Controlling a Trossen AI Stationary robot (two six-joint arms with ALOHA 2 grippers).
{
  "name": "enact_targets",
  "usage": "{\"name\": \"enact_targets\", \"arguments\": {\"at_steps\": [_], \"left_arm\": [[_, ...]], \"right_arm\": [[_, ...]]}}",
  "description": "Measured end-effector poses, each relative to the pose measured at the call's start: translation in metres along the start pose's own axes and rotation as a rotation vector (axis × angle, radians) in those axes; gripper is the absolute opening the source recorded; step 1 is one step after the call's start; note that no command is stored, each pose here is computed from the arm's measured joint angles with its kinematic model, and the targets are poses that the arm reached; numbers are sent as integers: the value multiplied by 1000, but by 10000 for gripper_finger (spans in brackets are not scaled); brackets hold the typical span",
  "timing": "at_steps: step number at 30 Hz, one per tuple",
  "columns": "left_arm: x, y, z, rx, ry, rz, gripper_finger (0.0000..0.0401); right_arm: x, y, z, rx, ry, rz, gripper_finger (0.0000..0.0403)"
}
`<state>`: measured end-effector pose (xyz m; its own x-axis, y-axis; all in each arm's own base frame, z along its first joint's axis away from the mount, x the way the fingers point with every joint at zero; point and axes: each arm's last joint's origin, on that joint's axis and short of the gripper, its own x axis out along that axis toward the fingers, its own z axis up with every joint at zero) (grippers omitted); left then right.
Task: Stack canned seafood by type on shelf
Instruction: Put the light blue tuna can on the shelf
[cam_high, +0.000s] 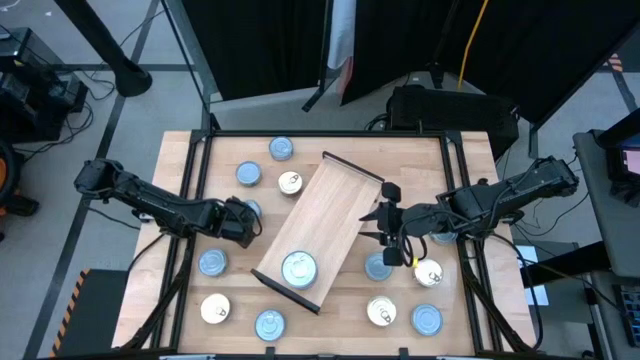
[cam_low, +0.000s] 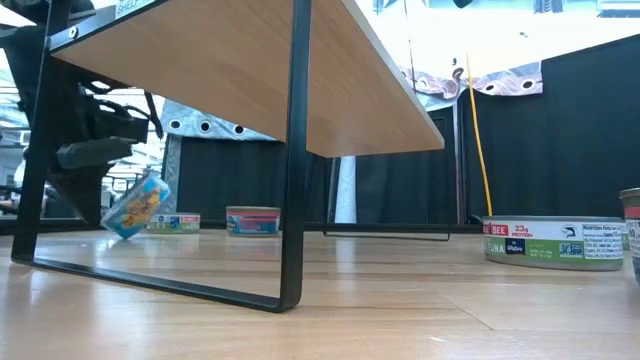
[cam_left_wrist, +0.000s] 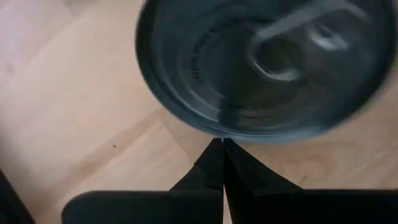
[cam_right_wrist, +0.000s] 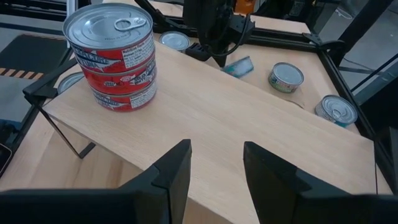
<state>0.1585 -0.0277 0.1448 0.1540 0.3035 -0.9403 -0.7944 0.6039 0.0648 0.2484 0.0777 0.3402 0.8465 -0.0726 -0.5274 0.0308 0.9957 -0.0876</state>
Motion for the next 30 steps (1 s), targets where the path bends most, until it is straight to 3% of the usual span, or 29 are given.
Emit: {"name": "enact_targets", "arguments": {"at_steps": [12,20,30], "left_arm": [[-2,-5,-5,12,8,-36,0],[-19,-17,3,73,-54,-86,0],[-19,-15,5,77,-132,-31,0]], "right_arm": [[0,0,-1,7,14,-2,139],[0,0,-1,7,14,-2,139],[0,0,-1,4,14,-2,139]]}}
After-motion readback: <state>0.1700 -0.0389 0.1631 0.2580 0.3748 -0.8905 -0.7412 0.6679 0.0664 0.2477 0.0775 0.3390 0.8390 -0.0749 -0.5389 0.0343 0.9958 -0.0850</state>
